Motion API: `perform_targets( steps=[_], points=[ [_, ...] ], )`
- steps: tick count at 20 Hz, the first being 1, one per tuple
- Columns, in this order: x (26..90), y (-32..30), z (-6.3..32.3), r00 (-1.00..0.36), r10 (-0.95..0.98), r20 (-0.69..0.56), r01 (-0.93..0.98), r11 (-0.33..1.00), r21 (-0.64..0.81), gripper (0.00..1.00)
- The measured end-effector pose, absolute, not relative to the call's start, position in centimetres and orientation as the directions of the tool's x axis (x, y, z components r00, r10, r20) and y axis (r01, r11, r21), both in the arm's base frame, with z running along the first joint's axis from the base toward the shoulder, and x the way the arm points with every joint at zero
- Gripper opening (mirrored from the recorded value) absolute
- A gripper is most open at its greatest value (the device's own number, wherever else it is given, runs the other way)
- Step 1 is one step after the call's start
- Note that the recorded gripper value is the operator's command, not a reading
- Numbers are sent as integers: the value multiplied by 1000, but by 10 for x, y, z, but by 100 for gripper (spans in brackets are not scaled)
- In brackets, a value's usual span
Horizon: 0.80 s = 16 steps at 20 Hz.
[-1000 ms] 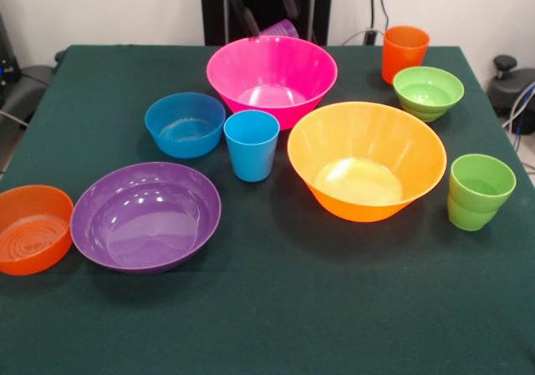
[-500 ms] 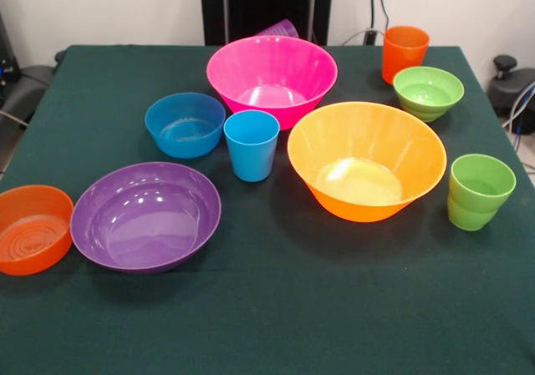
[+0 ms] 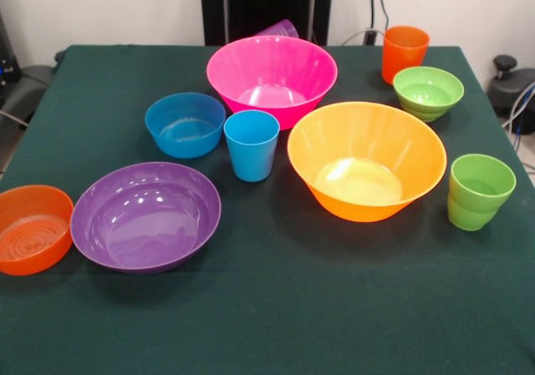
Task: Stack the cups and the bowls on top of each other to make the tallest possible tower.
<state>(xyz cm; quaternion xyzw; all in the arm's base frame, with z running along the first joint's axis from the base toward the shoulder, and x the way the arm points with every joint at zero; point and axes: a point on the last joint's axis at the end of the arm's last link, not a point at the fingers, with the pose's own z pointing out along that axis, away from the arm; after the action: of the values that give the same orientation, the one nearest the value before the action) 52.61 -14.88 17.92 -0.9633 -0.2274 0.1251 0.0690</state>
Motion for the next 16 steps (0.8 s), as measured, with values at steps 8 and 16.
perform_targets(
  steps=[8, 16],
  points=[
    [516, -153, 170, 845, 467, -259, 426, -882, -201, 100],
    [516, -154, 170, 846, 467, -258, 426, -882, -199, 100]
  ],
)
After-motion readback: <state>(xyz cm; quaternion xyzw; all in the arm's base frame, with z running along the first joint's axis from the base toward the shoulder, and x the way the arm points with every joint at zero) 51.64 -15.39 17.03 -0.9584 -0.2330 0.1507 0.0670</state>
